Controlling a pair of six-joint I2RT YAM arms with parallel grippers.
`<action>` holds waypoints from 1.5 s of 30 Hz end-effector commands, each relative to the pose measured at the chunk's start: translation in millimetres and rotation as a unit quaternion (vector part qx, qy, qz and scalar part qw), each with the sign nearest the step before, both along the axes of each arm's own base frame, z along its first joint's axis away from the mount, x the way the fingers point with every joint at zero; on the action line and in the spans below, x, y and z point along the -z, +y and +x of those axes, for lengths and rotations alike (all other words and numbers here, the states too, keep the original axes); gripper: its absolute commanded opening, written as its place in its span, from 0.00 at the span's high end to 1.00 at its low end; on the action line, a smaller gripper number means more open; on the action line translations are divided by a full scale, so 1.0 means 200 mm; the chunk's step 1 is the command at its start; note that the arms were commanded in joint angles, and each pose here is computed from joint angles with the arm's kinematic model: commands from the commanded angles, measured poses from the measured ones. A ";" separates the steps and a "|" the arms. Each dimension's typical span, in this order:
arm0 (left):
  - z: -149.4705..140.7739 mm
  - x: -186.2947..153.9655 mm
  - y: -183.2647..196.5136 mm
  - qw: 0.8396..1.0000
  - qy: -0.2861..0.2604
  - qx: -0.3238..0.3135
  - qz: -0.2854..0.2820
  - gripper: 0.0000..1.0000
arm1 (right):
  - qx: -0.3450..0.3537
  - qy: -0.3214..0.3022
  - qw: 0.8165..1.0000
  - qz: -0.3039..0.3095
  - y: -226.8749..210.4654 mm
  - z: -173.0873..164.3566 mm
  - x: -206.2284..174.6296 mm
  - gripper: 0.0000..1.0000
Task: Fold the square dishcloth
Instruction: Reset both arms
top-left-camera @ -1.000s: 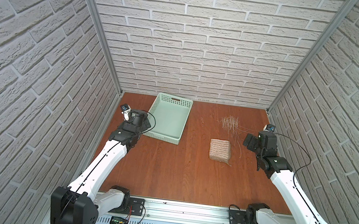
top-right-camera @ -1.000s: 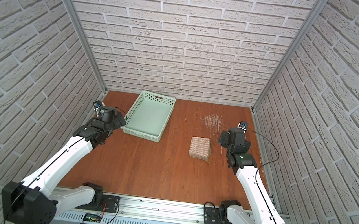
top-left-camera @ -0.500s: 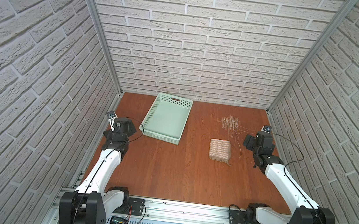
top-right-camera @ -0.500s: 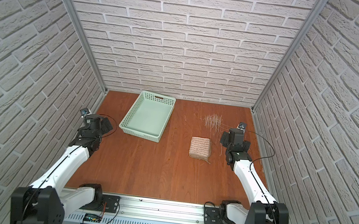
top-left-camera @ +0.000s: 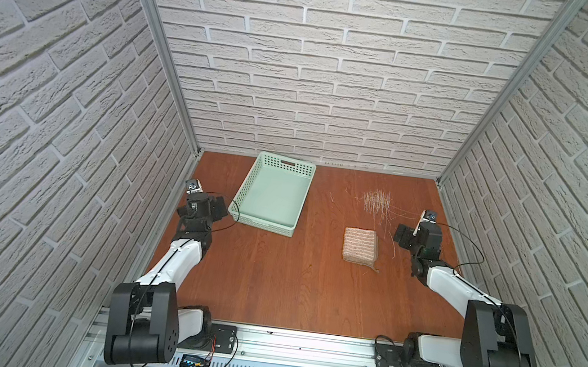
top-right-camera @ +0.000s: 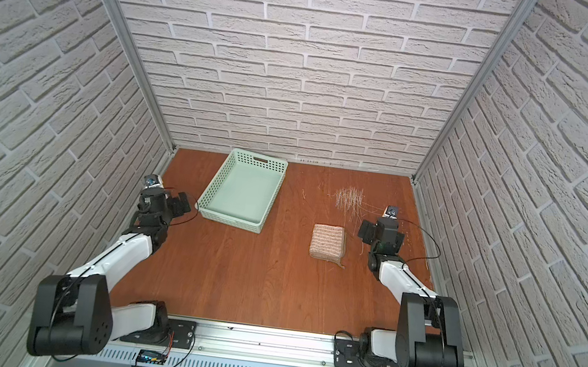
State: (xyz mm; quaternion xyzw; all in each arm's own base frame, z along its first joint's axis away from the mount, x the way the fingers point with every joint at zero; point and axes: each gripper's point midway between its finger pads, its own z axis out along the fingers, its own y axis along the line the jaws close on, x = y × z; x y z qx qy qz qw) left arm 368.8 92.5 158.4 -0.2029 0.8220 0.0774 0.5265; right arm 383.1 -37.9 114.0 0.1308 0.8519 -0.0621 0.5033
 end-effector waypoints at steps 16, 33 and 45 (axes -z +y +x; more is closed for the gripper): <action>0.11 0.12 -0.05 0.998 -0.019 0.057 0.008 0.02 | -0.108 -0.067 0.992 0.017 0.15 0.09 0.06 0.01; 0.14 0.26 -0.10 0.996 0.001 0.088 -0.003 0.02 | -0.137 -0.064 0.989 0.008 0.20 0.09 0.11 0.01; 0.18 0.32 -0.23 0.990 0.012 0.126 0.057 0.02 | -0.137 -0.065 0.988 0.008 0.20 0.09 0.11 0.01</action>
